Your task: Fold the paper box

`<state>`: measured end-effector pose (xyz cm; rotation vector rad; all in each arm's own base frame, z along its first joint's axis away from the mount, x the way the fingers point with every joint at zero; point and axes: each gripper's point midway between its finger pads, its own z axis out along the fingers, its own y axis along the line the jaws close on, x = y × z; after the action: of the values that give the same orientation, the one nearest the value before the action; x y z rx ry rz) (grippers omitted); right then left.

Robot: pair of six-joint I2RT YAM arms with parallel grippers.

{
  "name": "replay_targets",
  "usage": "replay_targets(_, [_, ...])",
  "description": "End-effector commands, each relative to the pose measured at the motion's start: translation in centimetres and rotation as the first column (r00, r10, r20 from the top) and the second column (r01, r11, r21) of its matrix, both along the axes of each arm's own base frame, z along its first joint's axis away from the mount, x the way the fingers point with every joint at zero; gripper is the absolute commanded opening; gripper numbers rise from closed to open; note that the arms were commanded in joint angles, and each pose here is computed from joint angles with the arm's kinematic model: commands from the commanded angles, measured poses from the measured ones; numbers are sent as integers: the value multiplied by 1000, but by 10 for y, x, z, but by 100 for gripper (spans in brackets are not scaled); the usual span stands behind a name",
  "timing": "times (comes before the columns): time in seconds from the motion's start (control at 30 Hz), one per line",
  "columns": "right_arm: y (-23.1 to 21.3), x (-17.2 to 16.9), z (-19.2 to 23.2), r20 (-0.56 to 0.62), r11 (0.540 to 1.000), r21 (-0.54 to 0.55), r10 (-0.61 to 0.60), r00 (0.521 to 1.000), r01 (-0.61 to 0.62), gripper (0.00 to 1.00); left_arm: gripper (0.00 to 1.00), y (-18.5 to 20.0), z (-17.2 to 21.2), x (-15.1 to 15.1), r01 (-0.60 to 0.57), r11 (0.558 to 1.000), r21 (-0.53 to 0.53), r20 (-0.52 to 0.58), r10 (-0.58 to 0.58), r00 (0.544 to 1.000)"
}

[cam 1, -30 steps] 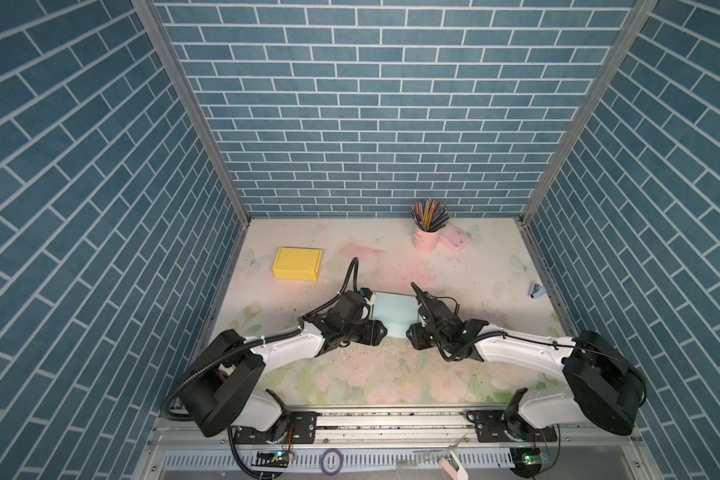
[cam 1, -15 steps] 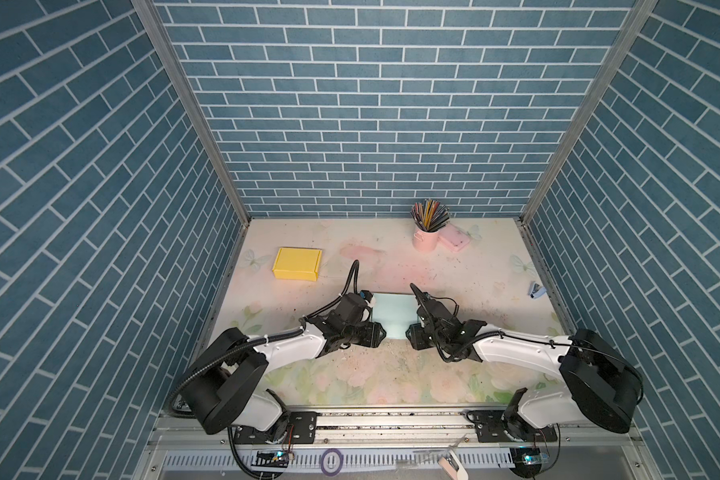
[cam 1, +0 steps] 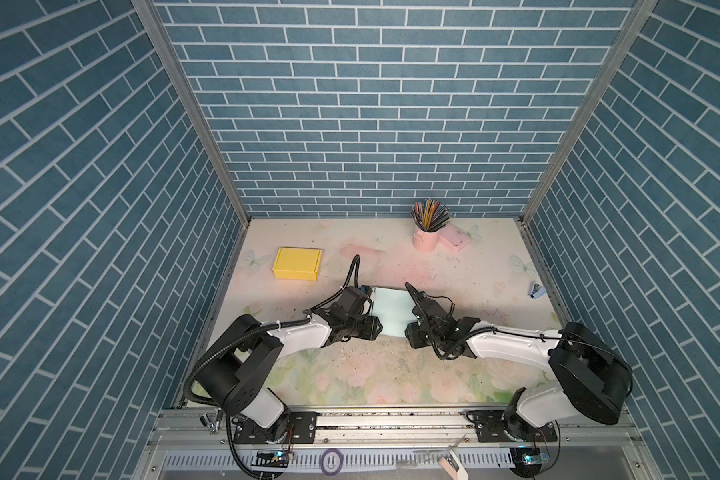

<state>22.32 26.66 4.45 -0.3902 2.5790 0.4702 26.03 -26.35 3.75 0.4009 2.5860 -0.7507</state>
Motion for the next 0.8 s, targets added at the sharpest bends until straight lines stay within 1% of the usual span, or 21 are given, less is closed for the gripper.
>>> replay_targets(0.0, [-7,2,25,60,1000,-25,9,998,-8,49,48,-7,13,11,19,1000,-19,44,-19,999])
replay_targets(0.07, [-20,3,34,78,999,-50,-3,997,7,52,48,-7,12,12,22,1000,-13,47,-22,999])
replay_targets(0.2, [-41,8,43,93,996,-79,-28,995,35,53,48,-7,11,16,27,1000,-7,47,-26,999])
replay_targets(0.33, [-51,32,62,135,995,-84,-36,990,48,53,48,-9,8,18,33,999,1,42,-33,999])
replay_targets(0.4, [-49,49,74,162,995,-95,-15,987,31,53,48,-10,8,19,35,999,3,43,-35,998])
replay_targets(0.5, [-39,81,87,189,989,-149,36,981,-7,54,48,-10,8,20,36,999,5,44,-36,998])
replay_targets(0.57, [-25,102,89,176,986,-162,78,981,-50,54,48,-10,8,20,36,999,7,43,-36,998])
replay_targets(0.67, [0,125,76,124,975,-180,156,980,-133,54,47,-11,8,21,35,999,7,43,-35,998])
replay_targets(0.77, [19,132,51,34,964,-164,217,976,-208,53,48,-11,9,22,32,999,6,46,-32,998])
